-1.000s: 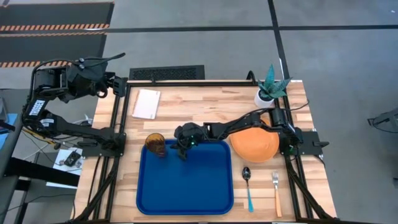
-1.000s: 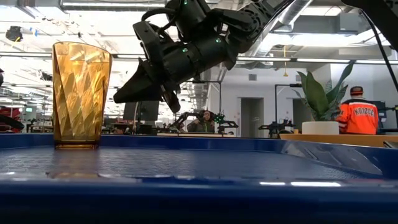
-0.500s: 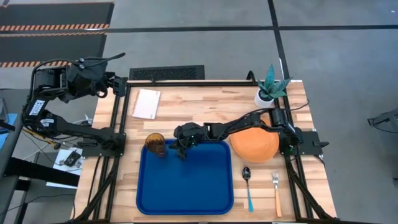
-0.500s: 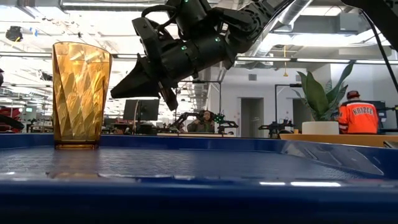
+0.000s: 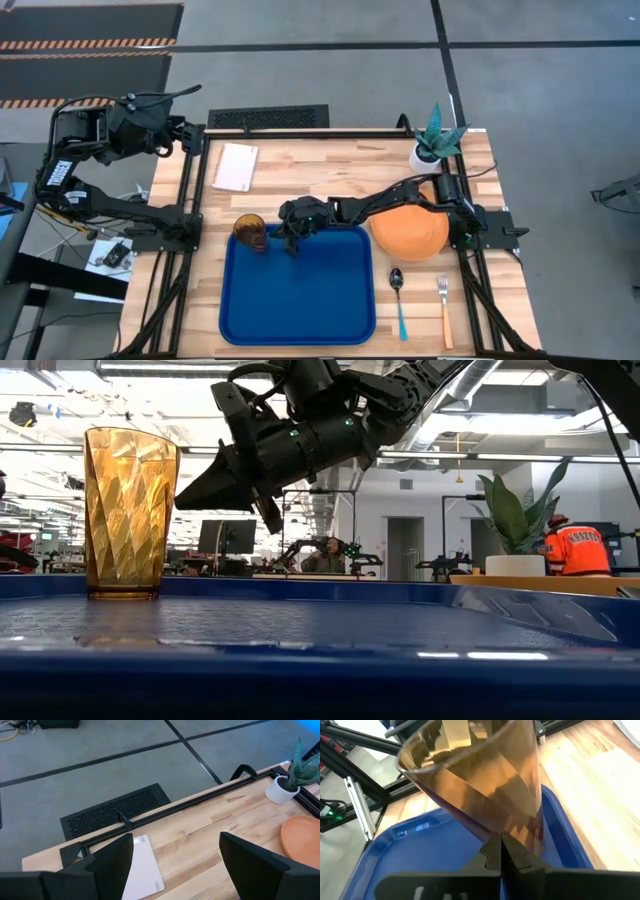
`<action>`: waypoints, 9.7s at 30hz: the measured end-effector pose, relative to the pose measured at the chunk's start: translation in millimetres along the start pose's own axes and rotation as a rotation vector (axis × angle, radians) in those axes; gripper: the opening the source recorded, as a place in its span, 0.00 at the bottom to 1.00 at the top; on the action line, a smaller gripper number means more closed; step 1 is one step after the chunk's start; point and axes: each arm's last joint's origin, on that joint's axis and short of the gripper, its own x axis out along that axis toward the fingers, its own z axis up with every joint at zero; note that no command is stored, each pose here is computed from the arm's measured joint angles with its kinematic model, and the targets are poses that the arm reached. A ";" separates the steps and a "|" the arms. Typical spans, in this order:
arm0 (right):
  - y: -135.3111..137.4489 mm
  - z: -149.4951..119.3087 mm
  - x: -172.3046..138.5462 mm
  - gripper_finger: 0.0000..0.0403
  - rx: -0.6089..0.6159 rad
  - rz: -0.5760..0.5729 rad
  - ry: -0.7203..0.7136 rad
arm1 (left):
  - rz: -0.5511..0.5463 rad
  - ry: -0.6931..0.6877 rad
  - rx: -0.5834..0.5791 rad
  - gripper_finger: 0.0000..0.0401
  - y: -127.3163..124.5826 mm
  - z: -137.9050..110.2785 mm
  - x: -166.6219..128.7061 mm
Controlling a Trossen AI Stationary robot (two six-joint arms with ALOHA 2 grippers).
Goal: Pick and place plate/cup/fork/spoon on tray
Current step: Put the orange glass cup on the top right of the blue tray, then put the orange plate on the blue tray at the bottom of the orange glass cup
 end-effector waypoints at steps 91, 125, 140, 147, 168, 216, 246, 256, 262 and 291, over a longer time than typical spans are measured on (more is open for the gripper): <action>27.2 -49.3 -275.1 0.59 0.692 -0.895 0.393 | -0.248 -0.073 0.057 0.70 -56.6 19.4 21.5; 80.9 -175.0 -301.3 0.59 0.159 -0.628 0.825 | -0.548 0.114 0.264 0.70 -168.9 12.1 110.1; 73.2 -204.7 -279.9 0.52 0.013 -0.636 1.016 | -0.556 0.123 0.268 0.70 -175.1 7.3 108.1; 77.2 -202.2 -275.4 0.29 0.029 -0.660 1.006 | -0.563 0.125 0.272 0.70 -176.4 6.0 106.7; 77.5 -129.9 -275.1 0.01 0.142 -0.626 0.702 | -0.563 0.114 0.309 0.70 -159.1 8.5 89.7; 186.8 -52.2 -145.9 0.01 -0.907 0.057 0.808 | -0.359 0.051 -0.018 0.70 -23.7 0.2 -10.3; 211.5 -72.5 -26.6 0.01 -0.917 0.161 0.793 | -0.399 0.048 -0.020 0.70 4.3 -7.8 -29.1; 212.6 -71.8 -25.5 0.04 -0.863 0.206 0.789 | -0.399 0.045 -0.006 0.70 4.9 -8.0 -29.5; 213.4 -68.4 -21.4 0.15 -0.814 0.198 0.741 | -0.399 0.045 -0.007 0.70 4.9 -8.0 -29.4; 198.7 -67.8 -112.1 0.36 0.093 -0.427 0.861 | -0.413 0.041 -0.027 0.70 9.7 -9.0 -33.0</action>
